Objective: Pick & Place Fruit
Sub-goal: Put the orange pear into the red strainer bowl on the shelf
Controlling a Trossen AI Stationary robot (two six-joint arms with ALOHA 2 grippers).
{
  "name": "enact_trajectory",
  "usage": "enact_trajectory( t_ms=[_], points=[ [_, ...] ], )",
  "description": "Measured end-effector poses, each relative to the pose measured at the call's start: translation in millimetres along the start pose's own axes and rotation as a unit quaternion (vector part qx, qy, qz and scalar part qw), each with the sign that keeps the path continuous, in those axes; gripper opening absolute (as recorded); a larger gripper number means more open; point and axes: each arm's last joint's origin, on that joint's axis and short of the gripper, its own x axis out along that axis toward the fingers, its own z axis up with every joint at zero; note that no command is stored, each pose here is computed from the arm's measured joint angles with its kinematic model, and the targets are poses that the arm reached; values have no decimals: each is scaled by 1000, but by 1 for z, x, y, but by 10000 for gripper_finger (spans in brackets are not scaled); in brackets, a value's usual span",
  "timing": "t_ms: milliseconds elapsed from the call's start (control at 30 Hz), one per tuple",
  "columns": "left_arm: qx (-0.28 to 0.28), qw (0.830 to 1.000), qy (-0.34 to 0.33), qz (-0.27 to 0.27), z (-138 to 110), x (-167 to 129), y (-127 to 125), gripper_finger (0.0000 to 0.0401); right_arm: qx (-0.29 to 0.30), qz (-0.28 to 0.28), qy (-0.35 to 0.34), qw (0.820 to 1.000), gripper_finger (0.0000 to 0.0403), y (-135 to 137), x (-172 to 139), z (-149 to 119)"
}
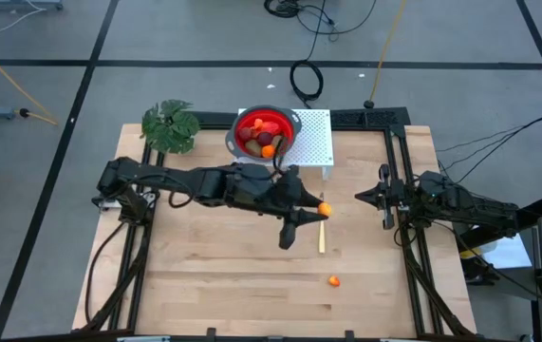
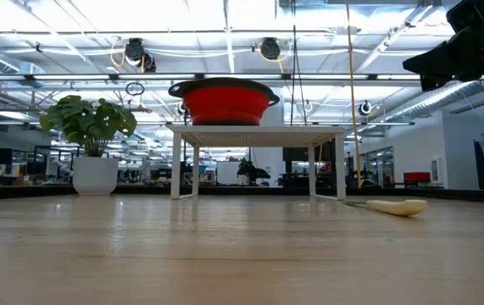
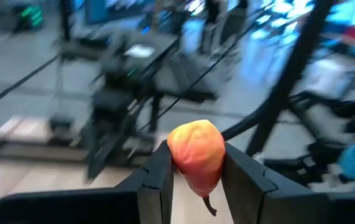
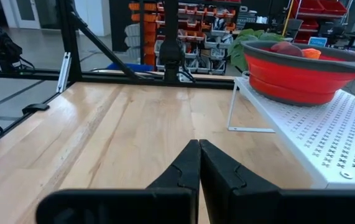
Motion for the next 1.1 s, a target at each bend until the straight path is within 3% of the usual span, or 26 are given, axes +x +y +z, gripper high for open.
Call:
enact_trajectory(
  t_ms=[200, 400, 800, 867, 967, 1100],
  points=[
    [31, 994, -64, -85, 14, -1, -5, 104, -10, 0, 0, 1000, 0, 0, 0, 0],
    [56, 983, -106, -137, 22, -4, -9, 104, -10, 0, -1, 1000, 0, 0, 0, 0],
    [43, 981, -111, -153, 24, -4, -10, 104, -10, 0, -1, 1000, 0, 0, 0, 0],
    [12, 984, -109, -140, 24, -4, -9, 104, -10, 0, -1, 1000, 0, 0, 0, 0],
    [-89, 987, -108, -83, 24, -3, -5, 104, -7, 0, -1, 1000, 0, 0, 0, 0],
    [-235, 965, -115, -12, 22, -2, 1, 104, -7, 0, -1, 1000, 0, 0, 0, 0]
  ],
)
